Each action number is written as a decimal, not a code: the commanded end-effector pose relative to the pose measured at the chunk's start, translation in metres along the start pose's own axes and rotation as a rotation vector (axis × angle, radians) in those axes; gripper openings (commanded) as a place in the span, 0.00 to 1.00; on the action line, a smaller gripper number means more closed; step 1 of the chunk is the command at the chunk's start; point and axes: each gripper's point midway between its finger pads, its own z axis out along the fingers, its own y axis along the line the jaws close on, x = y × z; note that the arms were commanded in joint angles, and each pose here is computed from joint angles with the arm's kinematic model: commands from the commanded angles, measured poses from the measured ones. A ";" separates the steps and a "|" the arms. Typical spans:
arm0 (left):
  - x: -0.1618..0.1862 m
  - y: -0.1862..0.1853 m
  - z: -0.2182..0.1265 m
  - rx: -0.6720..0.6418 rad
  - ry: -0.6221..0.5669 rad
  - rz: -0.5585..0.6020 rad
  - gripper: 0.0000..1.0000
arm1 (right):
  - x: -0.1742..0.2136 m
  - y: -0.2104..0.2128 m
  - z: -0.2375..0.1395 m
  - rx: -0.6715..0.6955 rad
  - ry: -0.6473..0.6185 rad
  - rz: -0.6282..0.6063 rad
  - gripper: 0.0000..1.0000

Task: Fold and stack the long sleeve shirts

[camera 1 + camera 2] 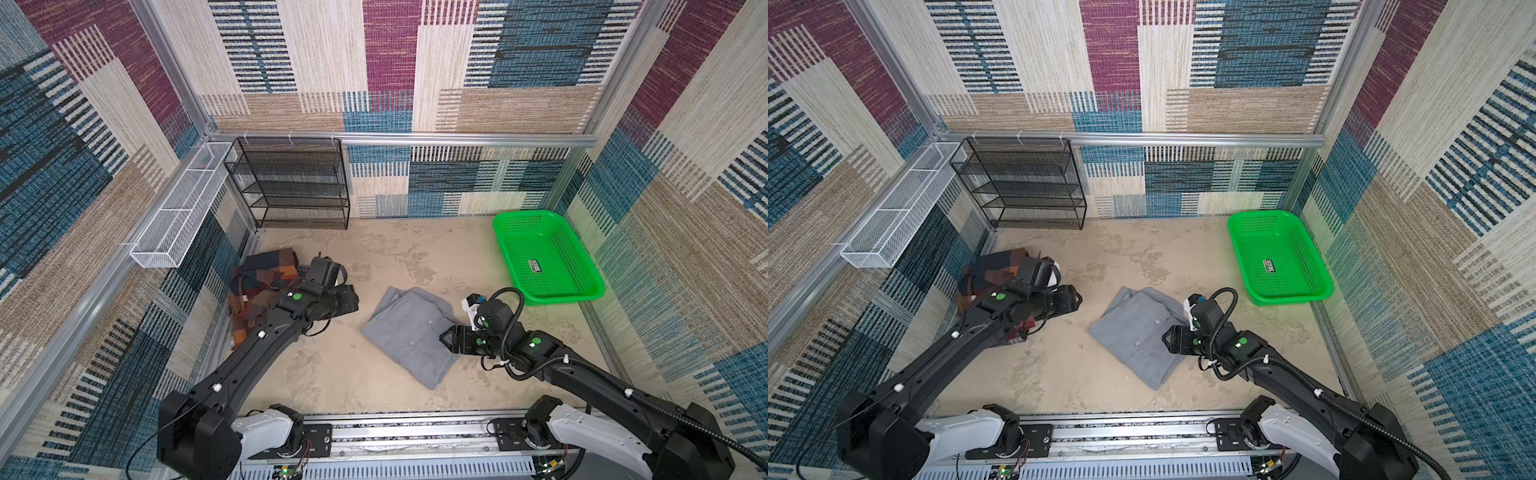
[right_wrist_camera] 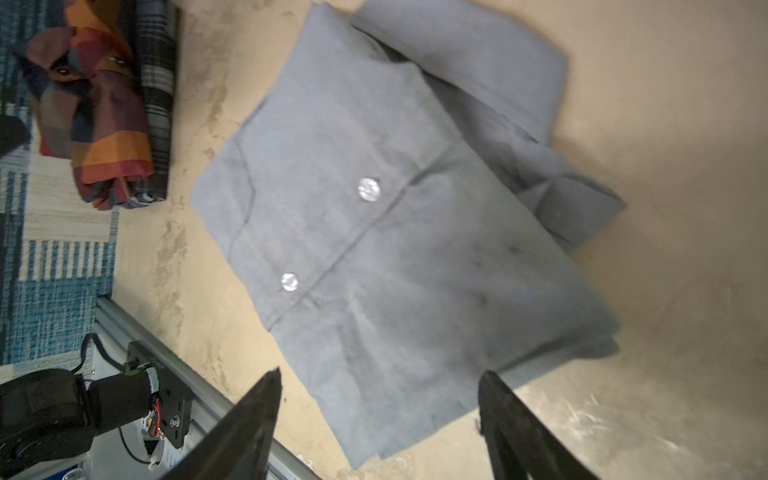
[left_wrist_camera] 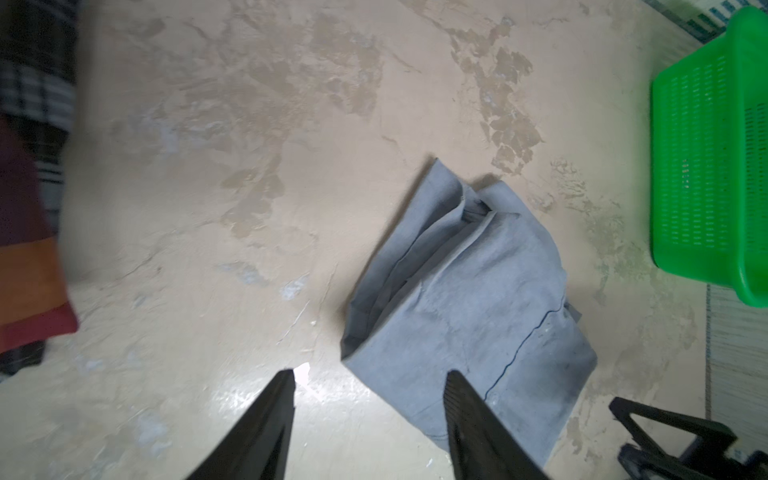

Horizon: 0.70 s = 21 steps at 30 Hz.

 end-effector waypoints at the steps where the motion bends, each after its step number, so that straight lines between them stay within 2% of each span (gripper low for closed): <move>1: -0.004 -0.024 0.021 0.075 0.070 0.094 0.61 | 0.007 -0.007 -0.003 -0.001 0.002 0.070 0.77; 8: -0.006 -0.080 0.065 0.187 0.236 0.223 0.61 | 0.021 -0.022 0.003 -0.016 0.012 0.105 0.78; 14: -0.001 -0.084 0.101 0.148 0.339 0.268 0.61 | 0.025 -0.026 0.014 -0.062 0.020 0.114 0.77; 21: 0.021 -0.078 0.126 0.156 0.458 0.259 0.60 | 0.016 -0.010 0.018 -0.181 -0.016 0.075 0.76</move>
